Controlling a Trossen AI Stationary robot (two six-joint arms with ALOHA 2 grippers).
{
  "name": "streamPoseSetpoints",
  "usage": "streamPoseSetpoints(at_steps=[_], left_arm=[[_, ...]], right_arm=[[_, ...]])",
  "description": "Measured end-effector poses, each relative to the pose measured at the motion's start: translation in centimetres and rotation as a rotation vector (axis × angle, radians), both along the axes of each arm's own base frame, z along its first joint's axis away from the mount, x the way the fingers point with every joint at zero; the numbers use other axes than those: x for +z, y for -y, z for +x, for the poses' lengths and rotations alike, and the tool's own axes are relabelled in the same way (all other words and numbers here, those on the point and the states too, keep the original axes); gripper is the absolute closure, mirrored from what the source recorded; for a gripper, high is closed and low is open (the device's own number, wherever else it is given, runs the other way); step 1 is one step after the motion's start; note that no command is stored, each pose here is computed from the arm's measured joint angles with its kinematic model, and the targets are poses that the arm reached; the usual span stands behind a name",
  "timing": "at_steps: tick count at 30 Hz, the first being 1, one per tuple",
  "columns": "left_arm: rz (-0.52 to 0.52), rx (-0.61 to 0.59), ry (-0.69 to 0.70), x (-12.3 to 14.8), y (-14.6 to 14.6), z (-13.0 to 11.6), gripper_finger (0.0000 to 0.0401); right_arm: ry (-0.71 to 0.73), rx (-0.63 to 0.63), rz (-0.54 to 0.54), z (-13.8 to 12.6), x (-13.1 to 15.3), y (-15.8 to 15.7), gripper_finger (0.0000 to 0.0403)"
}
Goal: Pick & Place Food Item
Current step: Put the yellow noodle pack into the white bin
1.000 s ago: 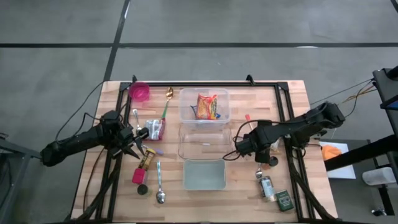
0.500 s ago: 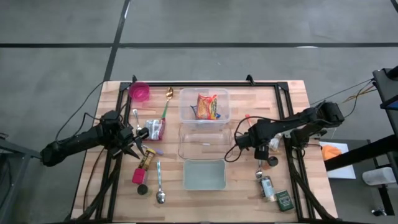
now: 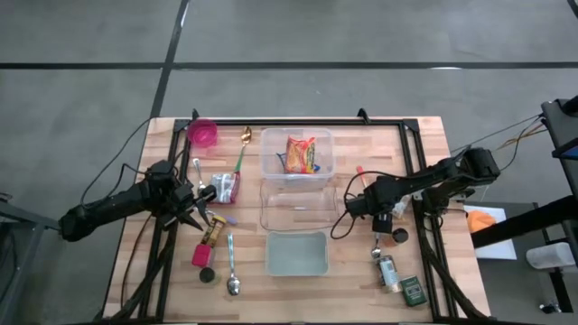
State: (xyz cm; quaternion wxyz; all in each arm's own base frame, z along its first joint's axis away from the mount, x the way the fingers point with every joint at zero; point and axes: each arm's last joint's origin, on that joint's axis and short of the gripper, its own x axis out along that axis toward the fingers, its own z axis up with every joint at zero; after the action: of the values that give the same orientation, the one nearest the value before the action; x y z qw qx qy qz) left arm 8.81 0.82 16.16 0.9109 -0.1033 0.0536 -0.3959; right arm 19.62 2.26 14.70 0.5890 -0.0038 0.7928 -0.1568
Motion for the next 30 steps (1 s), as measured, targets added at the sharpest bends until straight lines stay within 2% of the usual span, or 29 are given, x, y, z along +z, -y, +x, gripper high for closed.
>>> streamPoseSetpoints(at_steps=[9, 12, 25, 27, 30], left_arm=[[0.0, -0.001, 0.0, 0.0, 0.0, 0.0, 0.029], [0.0, 0.0, 0.0, 0.0, 0.0, 0.0, 0.029], [0.0, 0.0, 0.0, 0.0, 0.0, 0.0, 0.029], [0.0, 0.0, 0.0, 0.0, 0.0, 0.0, 0.029], [0.0, 0.0, 0.0, 0.0, 0.0, 0.0, 0.029]], right_arm=[[-0.006, -0.013, 0.013, -0.5, -0.7, 0.0, 0.0197], [-0.003, -0.019, 0.019, -0.7, -1.0, 0.0, 0.0208], [0.005, -0.028, 0.052, -0.6, -1.2, -0.1, 0.0374], [0.005, -0.028, 0.052, -0.6, -1.2, -0.1, 0.0389], [0.006, -0.028, 0.052, -0.6, -1.2, -0.1, 0.039]])
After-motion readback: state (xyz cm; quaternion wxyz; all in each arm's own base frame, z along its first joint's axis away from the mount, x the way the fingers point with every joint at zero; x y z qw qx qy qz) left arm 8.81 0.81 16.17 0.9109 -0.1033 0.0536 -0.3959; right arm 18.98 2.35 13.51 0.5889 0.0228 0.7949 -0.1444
